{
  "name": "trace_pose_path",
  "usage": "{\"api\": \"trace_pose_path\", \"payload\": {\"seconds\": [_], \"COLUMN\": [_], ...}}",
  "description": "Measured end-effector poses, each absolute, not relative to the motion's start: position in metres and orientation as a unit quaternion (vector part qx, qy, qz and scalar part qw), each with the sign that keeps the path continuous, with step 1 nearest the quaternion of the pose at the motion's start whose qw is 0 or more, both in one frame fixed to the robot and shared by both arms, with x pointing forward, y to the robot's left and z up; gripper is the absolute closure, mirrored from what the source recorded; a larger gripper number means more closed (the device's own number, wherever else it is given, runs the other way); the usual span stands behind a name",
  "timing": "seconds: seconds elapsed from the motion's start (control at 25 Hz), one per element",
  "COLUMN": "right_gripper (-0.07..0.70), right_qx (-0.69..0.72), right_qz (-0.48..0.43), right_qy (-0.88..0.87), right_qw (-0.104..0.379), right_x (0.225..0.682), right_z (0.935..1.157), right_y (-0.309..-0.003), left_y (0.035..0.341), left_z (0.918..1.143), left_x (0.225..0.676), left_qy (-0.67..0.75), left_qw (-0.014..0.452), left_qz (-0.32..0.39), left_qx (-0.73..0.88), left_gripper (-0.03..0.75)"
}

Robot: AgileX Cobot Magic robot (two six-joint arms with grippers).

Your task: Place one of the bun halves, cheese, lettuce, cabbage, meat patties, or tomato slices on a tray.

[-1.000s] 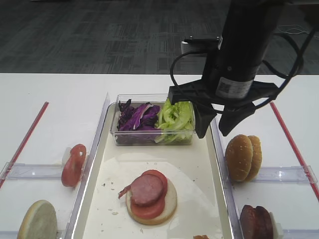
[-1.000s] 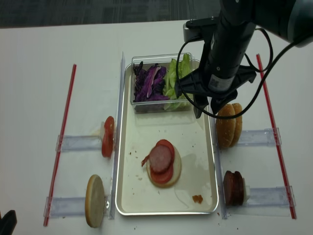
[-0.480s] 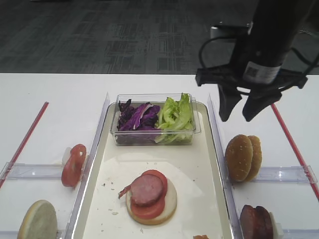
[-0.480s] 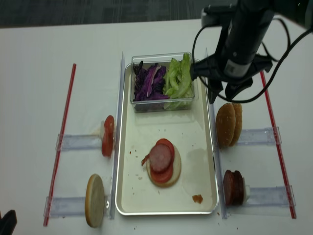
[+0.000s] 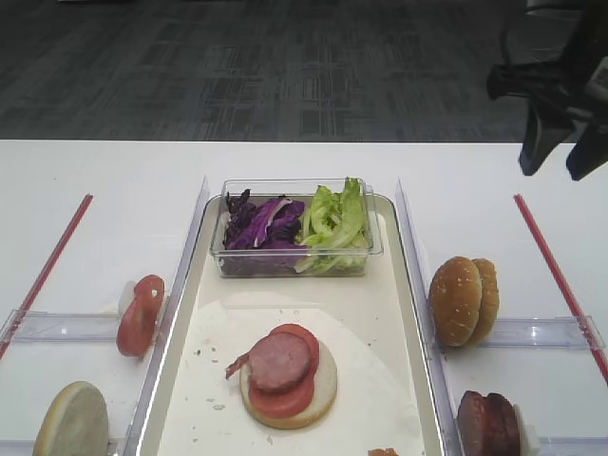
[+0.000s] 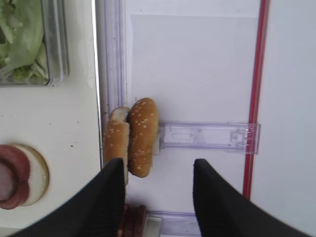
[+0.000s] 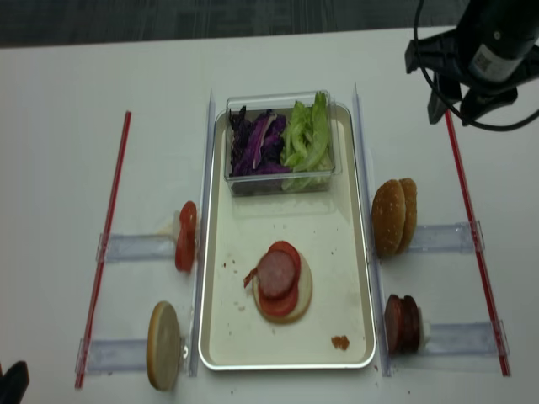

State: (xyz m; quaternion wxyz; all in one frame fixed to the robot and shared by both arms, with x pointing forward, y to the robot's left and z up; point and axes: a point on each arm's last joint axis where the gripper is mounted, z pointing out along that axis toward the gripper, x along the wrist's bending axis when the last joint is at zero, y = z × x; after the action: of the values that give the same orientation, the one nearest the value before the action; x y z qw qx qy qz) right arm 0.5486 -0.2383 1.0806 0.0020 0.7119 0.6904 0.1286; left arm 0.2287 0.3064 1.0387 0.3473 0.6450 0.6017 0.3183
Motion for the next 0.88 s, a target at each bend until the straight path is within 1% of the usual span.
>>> {"api": "trace_pose_path", "payload": {"seconds": [0.16, 0.56, 0.68, 0.88], "right_gripper": [0.279, 0.279, 0.281, 0.283], "right_qx": [0.721, 0.705, 0.693, 0.68], "right_qz": [0.126, 0.12, 0.123, 0.135], "right_qy": [0.681, 0.698, 0.709, 0.719], "right_qw": [0.02, 0.031, 0.036, 0.057], "right_x": [0.549, 0.548, 0.539, 0.512], "right_z": [1.085, 1.085, 1.089, 1.103], "right_y": [-0.257, -0.262, -0.262, -0.266], "left_y": [0.306, 0.306, 0.306, 0.306], "left_z": [1.039, 1.039, 1.039, 1.039], "left_x": [0.229, 0.229, 0.229, 0.229], "left_qy": [0.602, 0.602, 0.602, 0.602], "left_qw": [0.347, 0.347, 0.347, 0.347], "left_qz": [0.318, 0.318, 0.318, 0.318], "left_qx": [0.645, 0.645, 0.645, 0.645], "left_gripper": [0.519, 0.519, 0.519, 0.519]}}
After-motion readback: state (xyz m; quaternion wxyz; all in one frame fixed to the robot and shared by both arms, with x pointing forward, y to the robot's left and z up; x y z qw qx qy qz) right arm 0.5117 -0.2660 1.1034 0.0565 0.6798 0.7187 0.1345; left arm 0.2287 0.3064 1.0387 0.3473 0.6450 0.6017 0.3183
